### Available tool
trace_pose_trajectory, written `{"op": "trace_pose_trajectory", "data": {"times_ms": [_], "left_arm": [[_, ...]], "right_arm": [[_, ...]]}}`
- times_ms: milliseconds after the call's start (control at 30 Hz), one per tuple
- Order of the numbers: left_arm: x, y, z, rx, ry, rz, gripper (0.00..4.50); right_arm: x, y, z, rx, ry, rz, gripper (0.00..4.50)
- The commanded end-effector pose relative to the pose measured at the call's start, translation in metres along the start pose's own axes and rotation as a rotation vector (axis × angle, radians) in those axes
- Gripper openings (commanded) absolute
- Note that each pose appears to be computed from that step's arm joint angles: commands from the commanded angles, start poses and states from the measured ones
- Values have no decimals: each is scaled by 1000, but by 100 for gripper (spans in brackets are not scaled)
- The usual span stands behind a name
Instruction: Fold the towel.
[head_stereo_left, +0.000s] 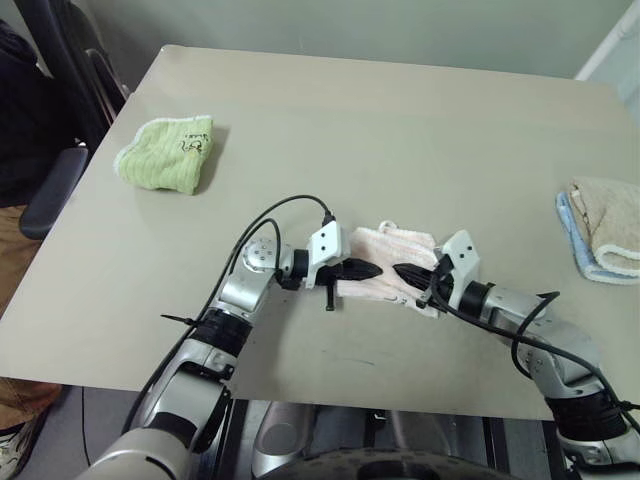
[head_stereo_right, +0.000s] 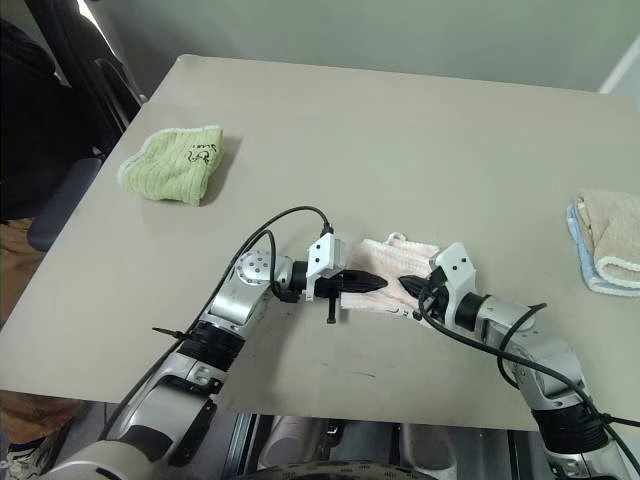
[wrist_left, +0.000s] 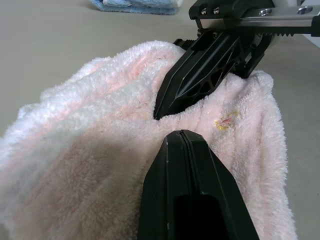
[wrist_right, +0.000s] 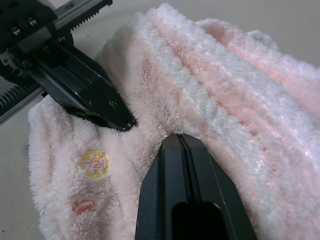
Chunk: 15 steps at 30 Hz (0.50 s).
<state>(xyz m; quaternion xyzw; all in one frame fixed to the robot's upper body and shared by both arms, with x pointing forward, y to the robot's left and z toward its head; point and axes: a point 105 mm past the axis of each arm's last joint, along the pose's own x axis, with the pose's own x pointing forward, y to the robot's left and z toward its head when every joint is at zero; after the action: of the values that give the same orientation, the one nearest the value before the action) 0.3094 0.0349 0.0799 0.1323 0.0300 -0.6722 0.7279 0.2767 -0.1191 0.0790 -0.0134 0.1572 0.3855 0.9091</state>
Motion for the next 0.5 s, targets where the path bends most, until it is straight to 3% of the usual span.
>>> {"op": "trace_pose_trajectory", "data": {"times_ms": [33, 267, 500], "left_arm": [[3, 0, -3, -18, -6, 4, 2], [7, 4, -6, -19, -4, 13, 2], [3, 10, -8, -32, -21, 49, 2]], "right_arm": [[3, -6, -7, 6, 3, -40, 0], [10, -24, 8, -67, -61, -86, 0], [-3, -20, 54, -122, -168, -24, 0]]}}
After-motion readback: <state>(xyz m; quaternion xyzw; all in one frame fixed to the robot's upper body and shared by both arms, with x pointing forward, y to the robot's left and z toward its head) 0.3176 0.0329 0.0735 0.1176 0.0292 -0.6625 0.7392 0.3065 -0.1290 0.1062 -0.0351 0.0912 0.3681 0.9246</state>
